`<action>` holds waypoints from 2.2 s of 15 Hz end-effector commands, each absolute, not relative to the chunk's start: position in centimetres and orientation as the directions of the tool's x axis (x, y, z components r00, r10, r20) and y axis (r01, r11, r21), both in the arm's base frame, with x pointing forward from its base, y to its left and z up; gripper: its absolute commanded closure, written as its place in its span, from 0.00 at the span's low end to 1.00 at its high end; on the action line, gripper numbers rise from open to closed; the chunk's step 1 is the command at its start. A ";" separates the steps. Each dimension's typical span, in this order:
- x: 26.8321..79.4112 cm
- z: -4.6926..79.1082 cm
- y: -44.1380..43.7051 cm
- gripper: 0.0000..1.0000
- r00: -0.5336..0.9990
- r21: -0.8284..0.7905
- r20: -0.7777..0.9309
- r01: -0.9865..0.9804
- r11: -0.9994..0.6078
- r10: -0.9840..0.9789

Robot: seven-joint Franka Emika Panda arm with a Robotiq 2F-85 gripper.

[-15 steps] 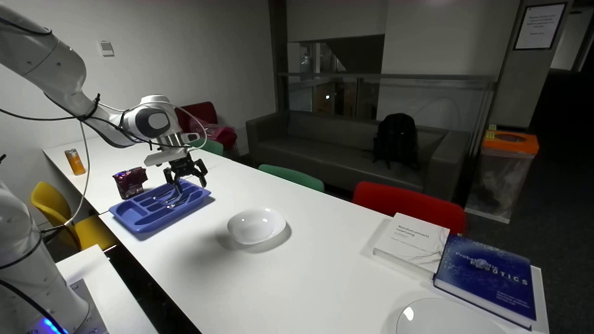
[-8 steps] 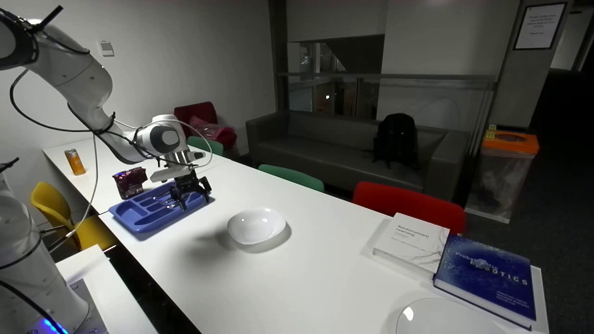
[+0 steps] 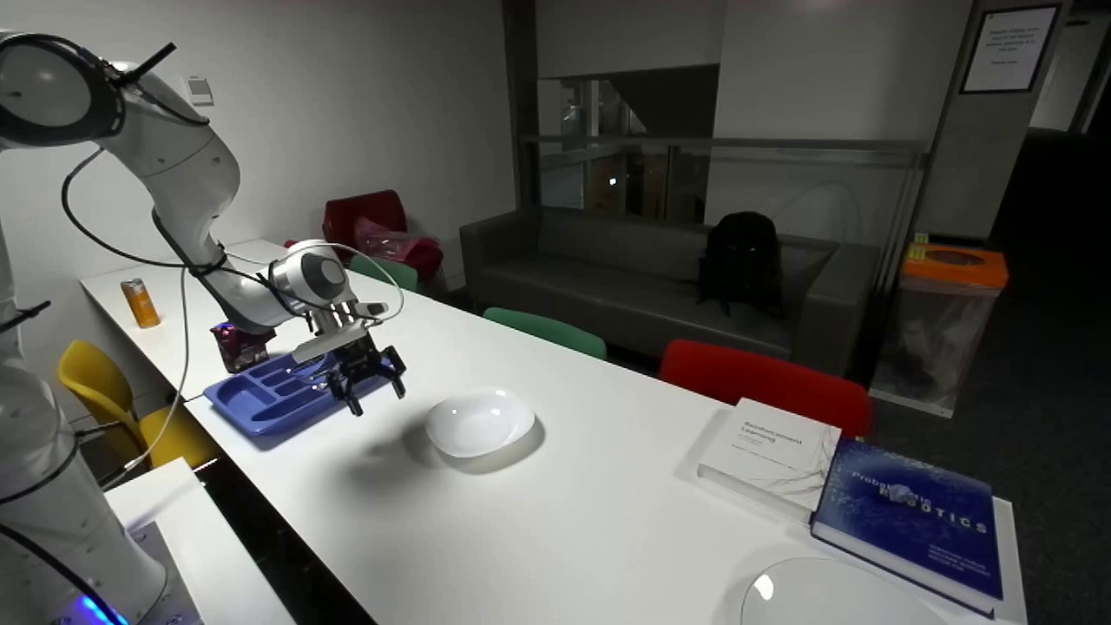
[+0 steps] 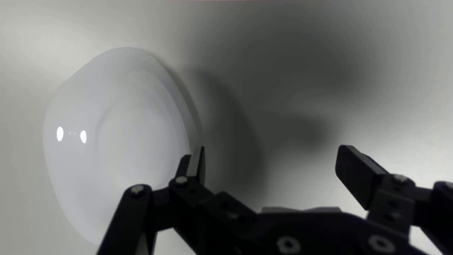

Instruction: Pick up the white plate from the table and move it slightly to the right.

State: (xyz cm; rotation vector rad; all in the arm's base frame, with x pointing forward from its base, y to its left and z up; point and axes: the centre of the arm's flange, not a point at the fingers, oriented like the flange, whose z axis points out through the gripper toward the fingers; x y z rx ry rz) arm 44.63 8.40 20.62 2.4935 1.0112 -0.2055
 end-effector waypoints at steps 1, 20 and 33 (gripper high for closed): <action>44.6 20.5 8.4 0.00 0.722 0.345 -0.296 0.691 -0.635 0.625; 46.6 18.6 6.1 0.00 0.735 0.564 -0.334 0.658 -0.499 0.590; 49.4 16.0 4.5 0.00 0.856 0.613 -0.223 0.495 -0.616 0.466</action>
